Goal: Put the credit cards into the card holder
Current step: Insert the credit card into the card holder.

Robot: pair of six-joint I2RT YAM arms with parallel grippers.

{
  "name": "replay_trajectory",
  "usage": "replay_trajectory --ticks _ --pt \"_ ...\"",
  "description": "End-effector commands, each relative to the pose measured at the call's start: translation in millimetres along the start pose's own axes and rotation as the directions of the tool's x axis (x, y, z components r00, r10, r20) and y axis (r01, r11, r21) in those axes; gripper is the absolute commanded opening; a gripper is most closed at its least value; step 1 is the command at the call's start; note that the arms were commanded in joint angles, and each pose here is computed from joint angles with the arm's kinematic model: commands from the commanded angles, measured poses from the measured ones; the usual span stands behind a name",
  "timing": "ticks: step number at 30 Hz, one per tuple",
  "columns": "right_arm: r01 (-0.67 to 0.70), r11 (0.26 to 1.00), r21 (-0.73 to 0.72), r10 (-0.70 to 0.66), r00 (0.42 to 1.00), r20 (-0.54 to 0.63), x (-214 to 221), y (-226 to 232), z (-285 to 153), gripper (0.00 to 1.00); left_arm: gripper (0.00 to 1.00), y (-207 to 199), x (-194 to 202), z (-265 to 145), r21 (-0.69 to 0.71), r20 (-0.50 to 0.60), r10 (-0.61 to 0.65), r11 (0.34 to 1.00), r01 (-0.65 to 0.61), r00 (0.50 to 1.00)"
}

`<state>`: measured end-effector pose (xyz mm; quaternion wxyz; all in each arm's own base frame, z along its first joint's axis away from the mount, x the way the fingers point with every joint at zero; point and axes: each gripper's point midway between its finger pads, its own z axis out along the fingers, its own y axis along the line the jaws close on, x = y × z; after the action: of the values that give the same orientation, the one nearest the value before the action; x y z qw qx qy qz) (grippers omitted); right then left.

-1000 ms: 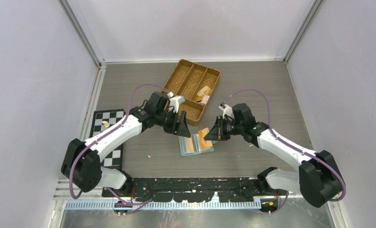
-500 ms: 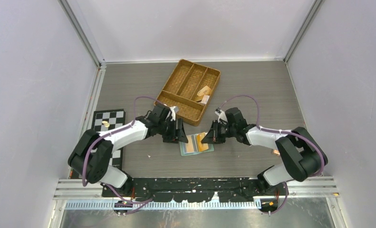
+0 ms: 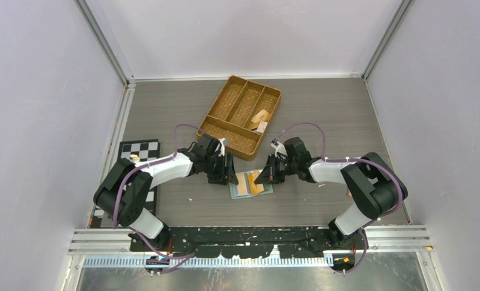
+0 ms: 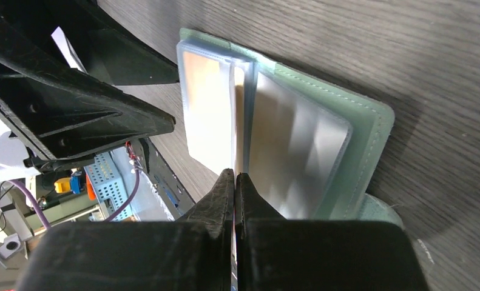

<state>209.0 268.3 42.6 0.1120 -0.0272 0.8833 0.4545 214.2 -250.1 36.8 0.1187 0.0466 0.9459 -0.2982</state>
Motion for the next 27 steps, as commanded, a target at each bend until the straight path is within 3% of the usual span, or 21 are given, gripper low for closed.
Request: replay_trajectory --ticks 1,6,27 --pt "0.051 0.998 -0.037 -0.05 0.999 0.021 -12 10 4 0.01 0.57 -1 -8 3 0.002 0.024 0.018 1.0 -0.018 1.0" --pt "0.043 0.999 -0.029 -0.043 0.999 0.018 -11 6 7 0.01 0.56 3 -5 9 -0.003 0.007 0.014 1.0 -0.013 1.0" --pt "0.014 0.999 -0.043 -0.013 0.999 0.032 -11 -6 21 0.01 0.36 19 5 21 -0.05 -0.039 0.008 0.999 -0.01 0.999"
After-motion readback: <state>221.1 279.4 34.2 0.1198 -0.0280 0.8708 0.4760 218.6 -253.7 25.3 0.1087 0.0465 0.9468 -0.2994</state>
